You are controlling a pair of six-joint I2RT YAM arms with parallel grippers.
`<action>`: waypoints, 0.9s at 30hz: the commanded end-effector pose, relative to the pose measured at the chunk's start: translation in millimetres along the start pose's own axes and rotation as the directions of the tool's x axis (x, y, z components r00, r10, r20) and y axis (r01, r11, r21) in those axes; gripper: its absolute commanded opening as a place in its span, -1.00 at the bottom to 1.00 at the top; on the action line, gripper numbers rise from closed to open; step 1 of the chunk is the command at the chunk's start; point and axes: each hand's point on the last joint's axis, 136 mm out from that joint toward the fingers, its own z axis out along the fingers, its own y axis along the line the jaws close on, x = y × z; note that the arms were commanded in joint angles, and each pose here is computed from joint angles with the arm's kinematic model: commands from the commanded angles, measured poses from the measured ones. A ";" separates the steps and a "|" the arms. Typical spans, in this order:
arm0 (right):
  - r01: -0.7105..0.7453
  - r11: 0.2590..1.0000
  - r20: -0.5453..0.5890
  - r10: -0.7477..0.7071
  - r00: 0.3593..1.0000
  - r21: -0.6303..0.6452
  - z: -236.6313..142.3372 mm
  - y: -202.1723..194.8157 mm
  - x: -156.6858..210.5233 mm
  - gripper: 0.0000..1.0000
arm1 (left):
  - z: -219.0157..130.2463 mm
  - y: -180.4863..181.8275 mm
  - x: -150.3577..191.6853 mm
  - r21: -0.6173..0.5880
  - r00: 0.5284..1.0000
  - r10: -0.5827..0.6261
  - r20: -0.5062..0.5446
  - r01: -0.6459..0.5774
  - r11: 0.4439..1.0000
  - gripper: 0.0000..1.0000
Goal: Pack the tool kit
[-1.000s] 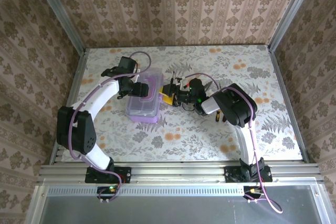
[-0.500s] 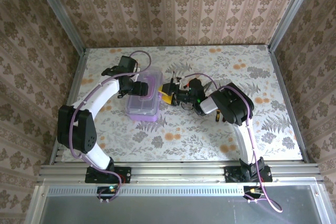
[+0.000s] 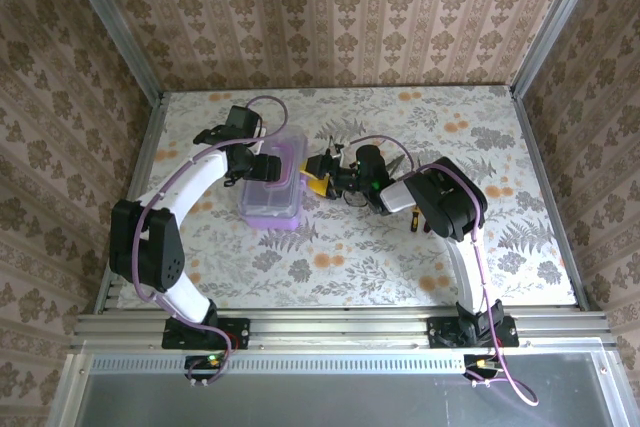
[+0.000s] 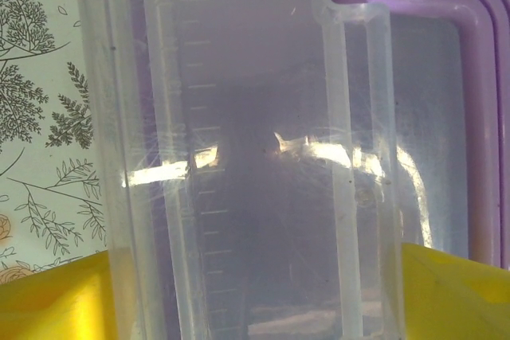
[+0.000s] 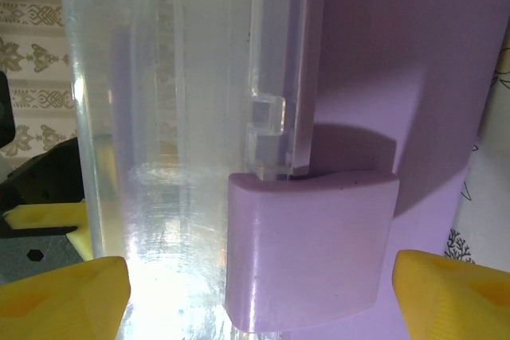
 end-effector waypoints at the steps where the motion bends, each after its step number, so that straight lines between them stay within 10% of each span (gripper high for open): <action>1: -0.077 0.996 0.020 0.078 0.997 -0.049 17.7 -7.3 0.3 0.75 | 18.6 -14.5 31.3 0.044 0.989 0.061 -0.133 -0.056 0.997 0.62; 27: -0.005 0.978 -0.013 0.003 1.000 -0.209 2.3 39.8 -3.9 1.00 | 20.6 -23.2 31.9 0.099 0.989 0.066 -0.135 -0.053 0.994 0.60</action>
